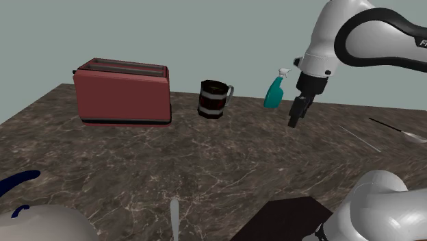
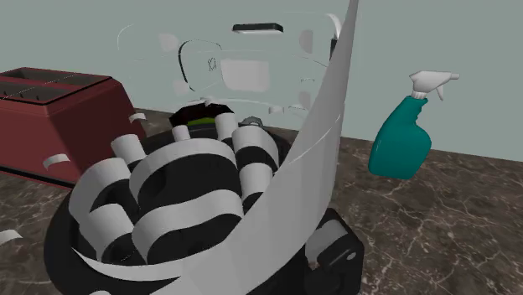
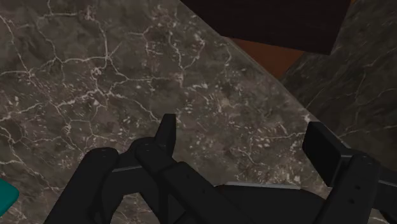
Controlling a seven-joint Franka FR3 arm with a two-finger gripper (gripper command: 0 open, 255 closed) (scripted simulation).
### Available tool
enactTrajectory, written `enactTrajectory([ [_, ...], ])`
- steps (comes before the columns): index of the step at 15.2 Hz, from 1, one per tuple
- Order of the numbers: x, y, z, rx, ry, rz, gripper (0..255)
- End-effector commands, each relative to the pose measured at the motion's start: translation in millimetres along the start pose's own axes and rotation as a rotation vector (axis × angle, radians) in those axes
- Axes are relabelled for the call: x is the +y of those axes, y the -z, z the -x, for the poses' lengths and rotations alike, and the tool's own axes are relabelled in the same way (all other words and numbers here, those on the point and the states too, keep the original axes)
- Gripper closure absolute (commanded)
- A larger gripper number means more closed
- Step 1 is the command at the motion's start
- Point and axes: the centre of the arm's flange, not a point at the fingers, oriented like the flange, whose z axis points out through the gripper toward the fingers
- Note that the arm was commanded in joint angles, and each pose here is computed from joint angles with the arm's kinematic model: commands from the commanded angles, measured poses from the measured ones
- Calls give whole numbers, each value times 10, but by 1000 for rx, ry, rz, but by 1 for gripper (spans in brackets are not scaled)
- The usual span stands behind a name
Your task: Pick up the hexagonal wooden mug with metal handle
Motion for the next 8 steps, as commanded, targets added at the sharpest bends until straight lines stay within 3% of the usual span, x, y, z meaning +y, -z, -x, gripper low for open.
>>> enactTrajectory([
  [1, 0, 0, 0, 0, 0, 0, 0],
  [8, 641, 53, -629, 3, 302, 15, 0],
])
